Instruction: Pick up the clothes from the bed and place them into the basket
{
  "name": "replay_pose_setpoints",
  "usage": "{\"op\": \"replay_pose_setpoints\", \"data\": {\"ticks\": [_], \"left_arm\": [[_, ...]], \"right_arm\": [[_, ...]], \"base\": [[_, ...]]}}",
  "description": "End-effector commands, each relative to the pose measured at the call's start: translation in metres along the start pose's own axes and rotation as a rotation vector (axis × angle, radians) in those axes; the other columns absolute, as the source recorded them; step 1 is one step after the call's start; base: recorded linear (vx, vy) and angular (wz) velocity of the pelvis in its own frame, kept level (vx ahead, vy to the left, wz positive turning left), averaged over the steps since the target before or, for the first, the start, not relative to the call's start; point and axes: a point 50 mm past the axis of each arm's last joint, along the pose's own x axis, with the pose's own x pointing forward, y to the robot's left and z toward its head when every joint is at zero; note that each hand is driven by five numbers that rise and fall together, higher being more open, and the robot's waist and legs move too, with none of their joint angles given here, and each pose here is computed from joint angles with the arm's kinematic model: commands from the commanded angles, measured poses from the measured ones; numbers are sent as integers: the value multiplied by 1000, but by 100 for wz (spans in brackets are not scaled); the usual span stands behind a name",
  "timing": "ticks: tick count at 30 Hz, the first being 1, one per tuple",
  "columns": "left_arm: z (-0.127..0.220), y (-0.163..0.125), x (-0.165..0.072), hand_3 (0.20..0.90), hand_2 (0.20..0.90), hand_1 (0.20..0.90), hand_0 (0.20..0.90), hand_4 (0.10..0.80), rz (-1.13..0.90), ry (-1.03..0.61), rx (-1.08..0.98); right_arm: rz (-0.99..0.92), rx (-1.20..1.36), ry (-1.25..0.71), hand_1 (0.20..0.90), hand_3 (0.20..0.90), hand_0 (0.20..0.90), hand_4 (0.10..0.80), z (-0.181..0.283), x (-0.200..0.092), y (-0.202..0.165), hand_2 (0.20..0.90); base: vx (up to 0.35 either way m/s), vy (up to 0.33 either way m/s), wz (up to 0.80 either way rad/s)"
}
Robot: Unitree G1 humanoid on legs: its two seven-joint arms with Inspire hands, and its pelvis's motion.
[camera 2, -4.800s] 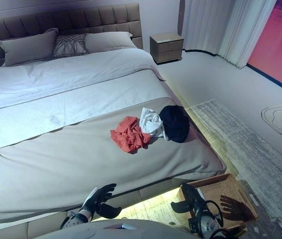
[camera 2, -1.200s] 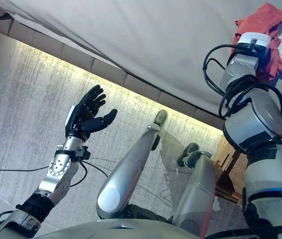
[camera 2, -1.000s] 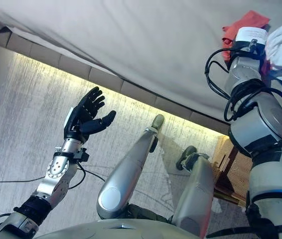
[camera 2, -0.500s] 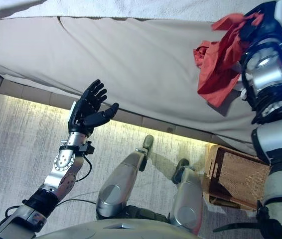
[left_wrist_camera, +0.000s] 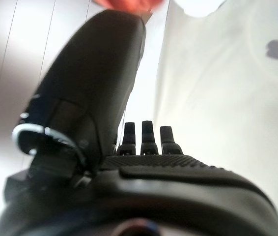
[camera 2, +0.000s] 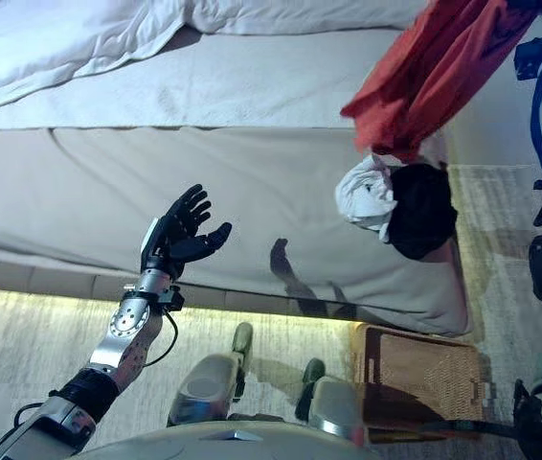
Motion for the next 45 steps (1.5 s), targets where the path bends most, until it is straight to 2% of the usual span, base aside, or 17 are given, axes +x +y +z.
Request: {"op": "replay_pose_setpoints", "data": {"ticks": [1, 8, 16, 19, 22, 27, 30, 37, 45], "left_arm": [[-15, -10, -12, 900, 900, 900, 900, 800, -55, 28, 43], [-23, -4, -11, 900, 900, 900, 900, 800, -47, 72, 72], [-25, -3, -7, 900, 900, 900, 900, 800, -31, 80, 105], [-23, -2, -2, 900, 900, 900, 900, 800, -21, 77, 120], [-24, -3, 4, 900, 900, 900, 900, 800, -4, 89, 131], [-24, -4, 14, 900, 900, 900, 900, 800, -2, 112, 145], [-22, -12, 21, 900, 900, 900, 900, 800, -6, 117, 151], [-24, -24, 23, 900, 900, 900, 900, 800, -36, 132, 163], [-30, -23, 18, 900, 900, 900, 900, 800, -42, 153, 151]], "right_arm": [[-94, -50, -165, 300, 200, 300, 100, 34, 5, -37, 300], [-207, -80, -183, 300, 200, 300, 100, 48, 6, -83, 300], [-205, -91, -139, 300, 200, 300, 100, 41, 2, -92, 300], [-126, -71, -83, 300, 200, 300, 100, 20, -3, -80, 300], [28, -26, 7, 300, 200, 300, 100, -23, -19, -51, 300], [204, 49, 177, 300, 200, 300, 100, -97, -61, -6, 300], [263, 66, 253, 300, 200, 300, 100, -126, -84, 17, 300], [309, 82, 351, 300, 200, 300, 100, -152, -104, 36, 300], [371, 90, 392, 300, 200, 300, 100, -162, -125, 63, 300]], "base": [[12, -22, -38], [2, -23, -29], [-41, -4, -26], [-68, 30, -32], [-56, 47, -30], [2, 10, -29], [-26, -38, -29], [-22, -38, -21], [16, -20, -11]]}}
